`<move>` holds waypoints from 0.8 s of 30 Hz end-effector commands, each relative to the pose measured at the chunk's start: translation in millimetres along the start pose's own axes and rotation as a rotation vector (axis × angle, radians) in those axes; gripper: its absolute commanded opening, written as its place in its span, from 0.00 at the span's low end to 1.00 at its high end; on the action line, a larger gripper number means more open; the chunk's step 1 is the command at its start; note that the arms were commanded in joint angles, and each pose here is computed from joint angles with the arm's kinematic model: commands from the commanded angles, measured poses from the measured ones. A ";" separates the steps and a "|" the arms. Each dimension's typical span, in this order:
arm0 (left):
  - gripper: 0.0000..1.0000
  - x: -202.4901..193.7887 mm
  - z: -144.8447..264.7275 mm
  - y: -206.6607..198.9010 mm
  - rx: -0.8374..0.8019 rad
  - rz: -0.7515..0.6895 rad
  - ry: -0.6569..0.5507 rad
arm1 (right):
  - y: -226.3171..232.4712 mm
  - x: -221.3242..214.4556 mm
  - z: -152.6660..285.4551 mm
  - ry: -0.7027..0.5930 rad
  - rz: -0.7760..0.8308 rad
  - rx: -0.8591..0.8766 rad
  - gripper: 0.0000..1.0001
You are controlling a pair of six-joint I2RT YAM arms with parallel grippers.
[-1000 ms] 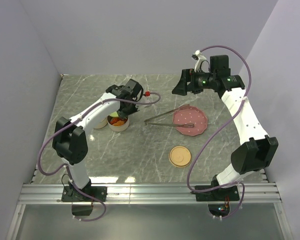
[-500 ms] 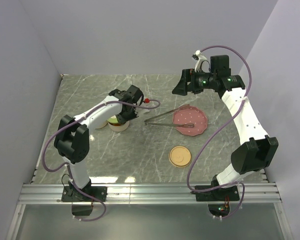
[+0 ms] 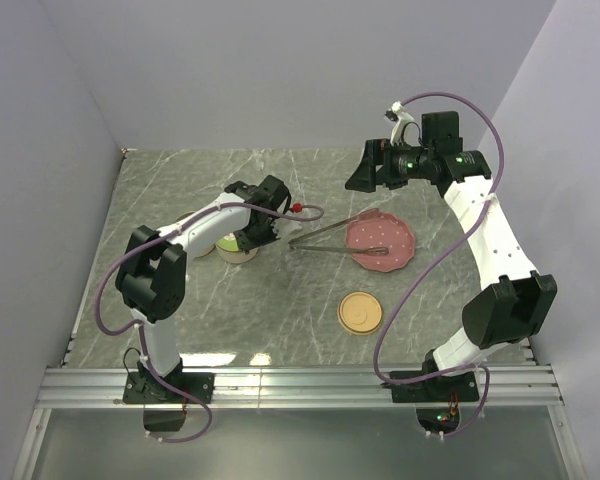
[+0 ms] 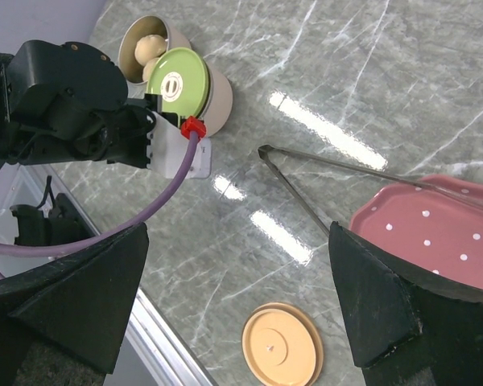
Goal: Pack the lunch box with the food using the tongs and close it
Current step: Put the lid back on the lunch box
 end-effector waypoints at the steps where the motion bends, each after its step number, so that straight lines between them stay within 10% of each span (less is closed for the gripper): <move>1: 0.00 -2.9 6.9 -6.8 -0.029 -0.004 -0.011 | 7.8 1.9 12.4 -0.027 0.030 0.012 1.00; 13: 0.00 -2.7 -2.0 -14.4 -0.111 -0.023 0.025 | 6.1 2.0 10.9 -0.022 0.026 0.013 1.00; 24: 0.41 10.5 43.4 4.3 -0.051 0.022 -0.071 | 4.5 2.6 8.0 -0.015 0.019 0.022 1.00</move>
Point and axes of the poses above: each gripper's point midway between its finger pads, its own z axis back along the fingers, its own y axis along the line the jaws close on, x = y × z, the point moved 10 cm from there along z, back along the fingers, and after that the axes turned 6 degrees about -z, right-handed, at the moved point
